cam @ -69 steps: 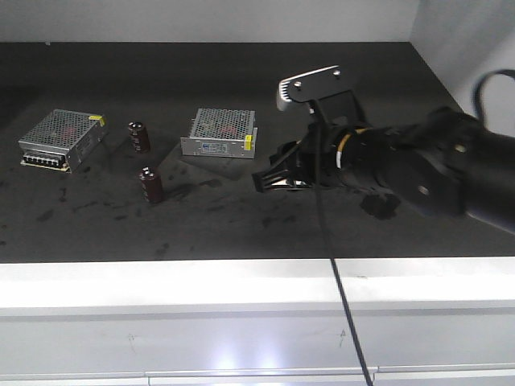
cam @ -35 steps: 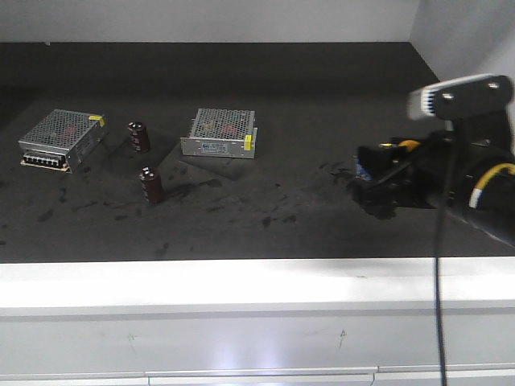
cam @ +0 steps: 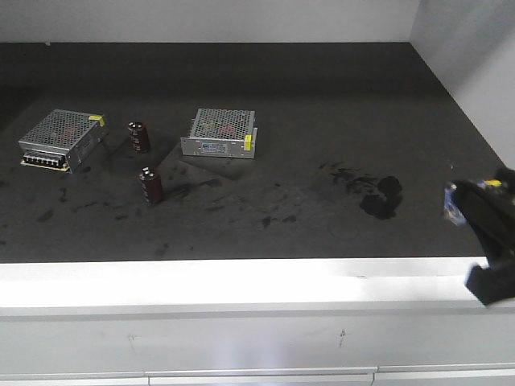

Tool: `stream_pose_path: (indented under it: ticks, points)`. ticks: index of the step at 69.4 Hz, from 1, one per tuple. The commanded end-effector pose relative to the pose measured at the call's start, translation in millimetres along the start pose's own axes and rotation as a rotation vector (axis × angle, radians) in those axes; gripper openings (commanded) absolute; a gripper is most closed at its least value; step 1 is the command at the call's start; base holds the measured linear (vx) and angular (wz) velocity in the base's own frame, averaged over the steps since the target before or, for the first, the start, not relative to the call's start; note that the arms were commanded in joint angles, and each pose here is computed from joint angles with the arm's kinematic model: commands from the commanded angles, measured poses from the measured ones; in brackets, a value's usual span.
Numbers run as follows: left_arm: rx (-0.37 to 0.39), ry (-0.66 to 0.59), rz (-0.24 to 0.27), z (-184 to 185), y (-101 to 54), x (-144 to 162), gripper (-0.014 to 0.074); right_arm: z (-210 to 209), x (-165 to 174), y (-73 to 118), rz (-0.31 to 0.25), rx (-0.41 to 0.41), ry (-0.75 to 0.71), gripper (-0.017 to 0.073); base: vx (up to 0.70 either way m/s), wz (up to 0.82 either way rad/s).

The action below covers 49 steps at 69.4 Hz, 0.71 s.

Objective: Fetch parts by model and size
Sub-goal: 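Retract the right arm holding the yellow button toward the robot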

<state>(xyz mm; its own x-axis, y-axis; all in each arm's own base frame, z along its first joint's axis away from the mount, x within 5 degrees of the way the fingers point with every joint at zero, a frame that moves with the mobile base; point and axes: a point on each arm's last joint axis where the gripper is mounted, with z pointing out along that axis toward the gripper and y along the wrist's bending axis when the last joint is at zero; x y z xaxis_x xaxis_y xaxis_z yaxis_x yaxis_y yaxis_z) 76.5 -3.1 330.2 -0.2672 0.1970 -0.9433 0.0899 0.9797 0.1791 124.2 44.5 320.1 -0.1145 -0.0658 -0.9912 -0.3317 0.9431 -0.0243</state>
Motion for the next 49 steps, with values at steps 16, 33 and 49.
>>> stream_pose_path:
  ticks: [16, 33, 49]
  points:
    - [0.044, -0.123, -0.046, -4, -2.6, -17, -0.0007, -26, 9, -0.8, -0.003, 0.004, -0.088, -0.0002, 0.0, 0.0]
    - [0.11, -0.179, -0.056, -5, -8.4, -22, -0.0007, -26, 8, -0.5, -0.003, 0.001, -0.098, -0.0002, 0.0, 0.0]
    - [0.15, -0.2, -0.063, -6, -11.8, -24, -0.0007, -26, 3, 0.6, -0.004, -0.011, -0.148, -0.0002, 0.0, 0.0]
